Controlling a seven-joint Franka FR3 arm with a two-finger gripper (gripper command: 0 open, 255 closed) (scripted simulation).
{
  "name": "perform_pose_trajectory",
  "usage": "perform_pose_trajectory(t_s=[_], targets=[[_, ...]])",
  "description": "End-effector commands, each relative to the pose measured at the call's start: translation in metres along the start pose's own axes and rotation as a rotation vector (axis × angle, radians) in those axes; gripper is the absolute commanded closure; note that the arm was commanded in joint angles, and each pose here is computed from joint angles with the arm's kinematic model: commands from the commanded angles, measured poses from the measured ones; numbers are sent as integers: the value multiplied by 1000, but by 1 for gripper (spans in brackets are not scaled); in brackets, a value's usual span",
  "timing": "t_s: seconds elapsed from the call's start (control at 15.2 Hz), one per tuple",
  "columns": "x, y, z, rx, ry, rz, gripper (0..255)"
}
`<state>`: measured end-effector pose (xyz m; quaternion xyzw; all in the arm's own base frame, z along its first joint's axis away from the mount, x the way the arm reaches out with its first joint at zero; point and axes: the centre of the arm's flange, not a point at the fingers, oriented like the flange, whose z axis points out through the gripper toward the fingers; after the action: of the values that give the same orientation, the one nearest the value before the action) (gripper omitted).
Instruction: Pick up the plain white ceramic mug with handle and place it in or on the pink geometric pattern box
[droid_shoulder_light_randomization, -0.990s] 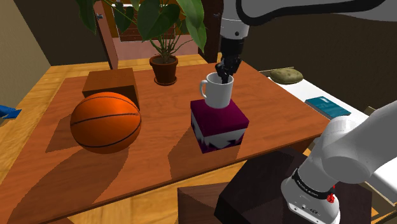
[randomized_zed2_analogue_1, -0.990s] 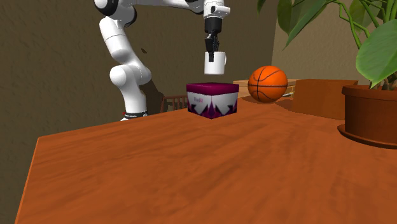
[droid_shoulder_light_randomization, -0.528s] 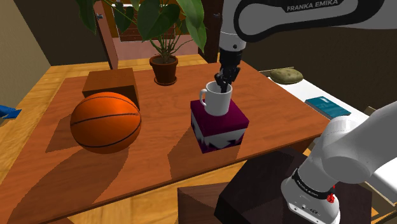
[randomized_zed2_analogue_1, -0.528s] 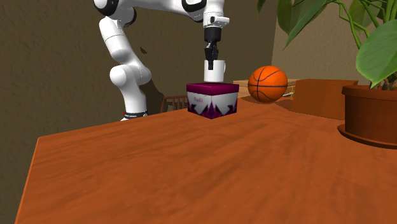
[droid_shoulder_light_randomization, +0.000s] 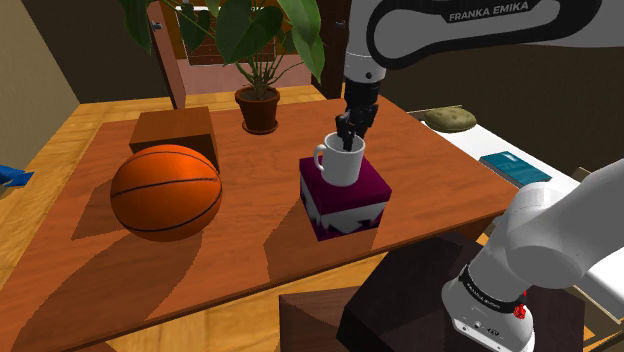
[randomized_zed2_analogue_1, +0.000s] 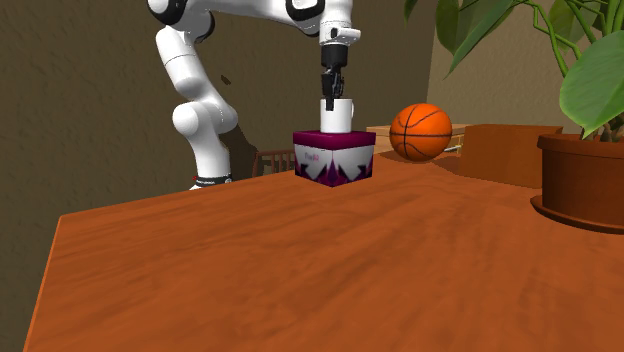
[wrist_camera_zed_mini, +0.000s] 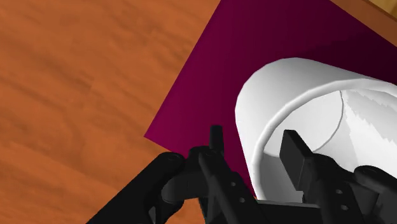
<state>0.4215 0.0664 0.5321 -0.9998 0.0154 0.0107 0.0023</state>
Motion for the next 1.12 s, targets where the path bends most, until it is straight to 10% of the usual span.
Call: perform_pose_trajectory(t_s=[0.0,1.06], targets=[[0,0,0,0,0,0,0],[0,0,-50,0,0,0,0]])
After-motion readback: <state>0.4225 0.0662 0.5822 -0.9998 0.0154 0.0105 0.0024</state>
